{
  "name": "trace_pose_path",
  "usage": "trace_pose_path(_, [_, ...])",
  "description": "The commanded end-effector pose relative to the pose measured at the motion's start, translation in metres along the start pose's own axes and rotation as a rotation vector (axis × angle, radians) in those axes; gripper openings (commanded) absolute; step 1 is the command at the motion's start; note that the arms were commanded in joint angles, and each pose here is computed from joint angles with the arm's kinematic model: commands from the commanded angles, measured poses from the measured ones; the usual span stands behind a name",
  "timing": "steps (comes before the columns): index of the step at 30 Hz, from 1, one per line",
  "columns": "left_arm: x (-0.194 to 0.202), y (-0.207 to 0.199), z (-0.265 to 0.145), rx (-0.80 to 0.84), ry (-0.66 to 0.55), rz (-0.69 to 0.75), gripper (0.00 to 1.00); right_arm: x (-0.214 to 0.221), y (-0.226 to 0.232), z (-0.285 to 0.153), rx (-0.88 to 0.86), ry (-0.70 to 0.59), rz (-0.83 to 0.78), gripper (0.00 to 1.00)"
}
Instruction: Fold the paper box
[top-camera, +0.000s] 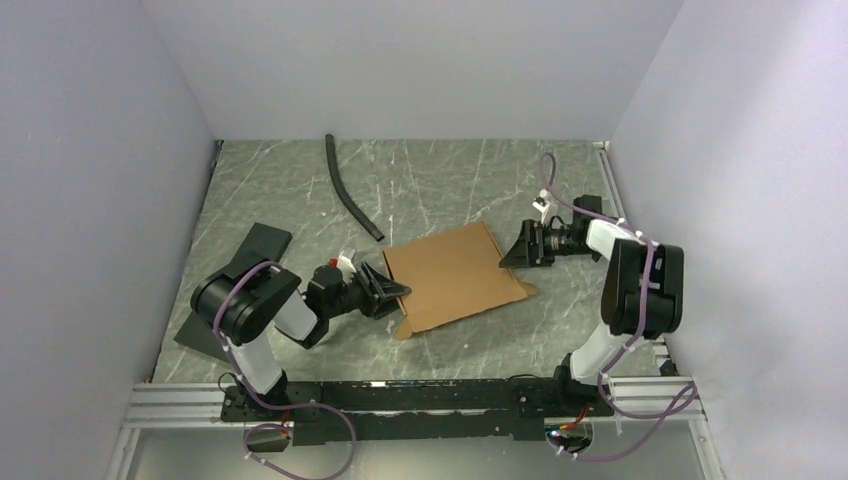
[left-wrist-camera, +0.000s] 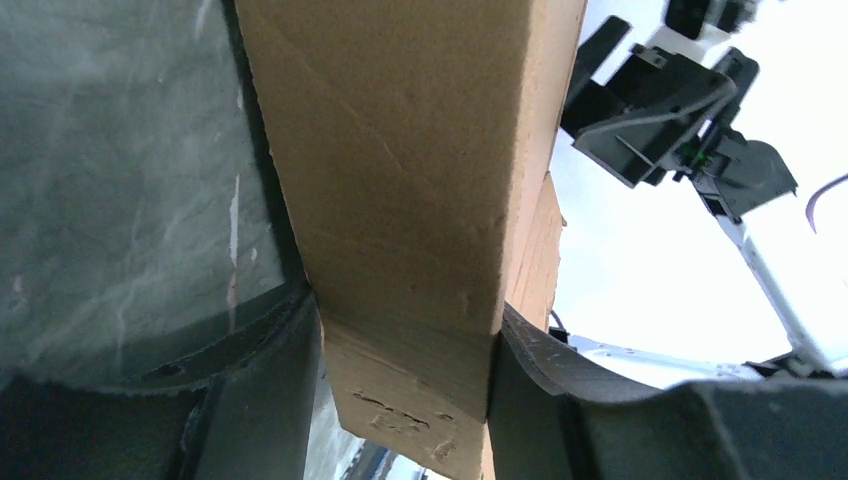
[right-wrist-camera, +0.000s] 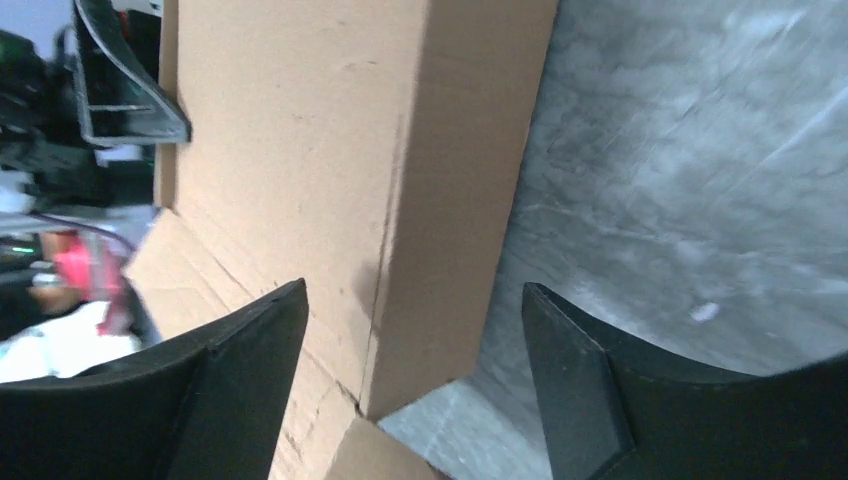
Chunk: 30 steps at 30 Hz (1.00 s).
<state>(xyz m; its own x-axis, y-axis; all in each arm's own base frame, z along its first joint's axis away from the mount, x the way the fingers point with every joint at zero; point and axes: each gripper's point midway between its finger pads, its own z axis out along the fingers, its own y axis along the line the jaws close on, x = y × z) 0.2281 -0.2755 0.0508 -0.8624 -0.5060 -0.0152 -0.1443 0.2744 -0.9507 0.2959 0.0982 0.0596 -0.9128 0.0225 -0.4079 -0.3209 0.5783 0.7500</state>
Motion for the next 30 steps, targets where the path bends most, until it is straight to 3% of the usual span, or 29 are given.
trace_pose_path(1, [-0.002, -0.039, -0.001, 0.090, 0.006, -0.020, 0.44, -0.045, 0.026, -0.043, 0.122, -0.094, -0.356, 0.92])
trace_pose_path(3, [-0.002, -0.042, 0.000, 0.050, 0.015, -0.032, 0.45, -0.059, 0.048, -0.062, 0.153, -0.139, -0.548, 0.99])
trace_pose_path(5, [-0.004, -0.048, 0.000, 0.000, 0.018, -0.024, 0.47, -0.067, 0.073, -0.075, 0.141, -0.181, -0.727, 1.00])
trace_pose_path(9, [-0.013, -0.056, -0.006, -0.130, -0.018, -0.005, 0.53, -0.046, 0.134, -0.078, -0.022, -0.230, -1.237, 1.00])
trace_pose_path(13, [-0.019, -0.067, -0.011, -0.169, -0.041, -0.024, 0.56, -0.013, 0.169, -0.051, -0.134, -0.120, -1.565, 1.00])
trace_pose_path(17, [-0.021, -0.076, -0.008, -0.178, -0.013, -0.099, 0.56, 0.001, 0.184, -0.029, -0.217, -0.053, -1.685, 1.00])
trace_pose_path(24, [-0.033, -0.102, -0.004, -0.143, -0.007, -0.206, 0.57, 0.019, 0.182, 0.002, -0.208, 0.063, -1.791, 1.00])
trace_pose_path(30, [-0.035, -0.119, -0.002, -0.127, 0.012, -0.257, 0.57, 0.005, 0.157, 0.025, -0.012, 0.056, -1.785, 1.00])
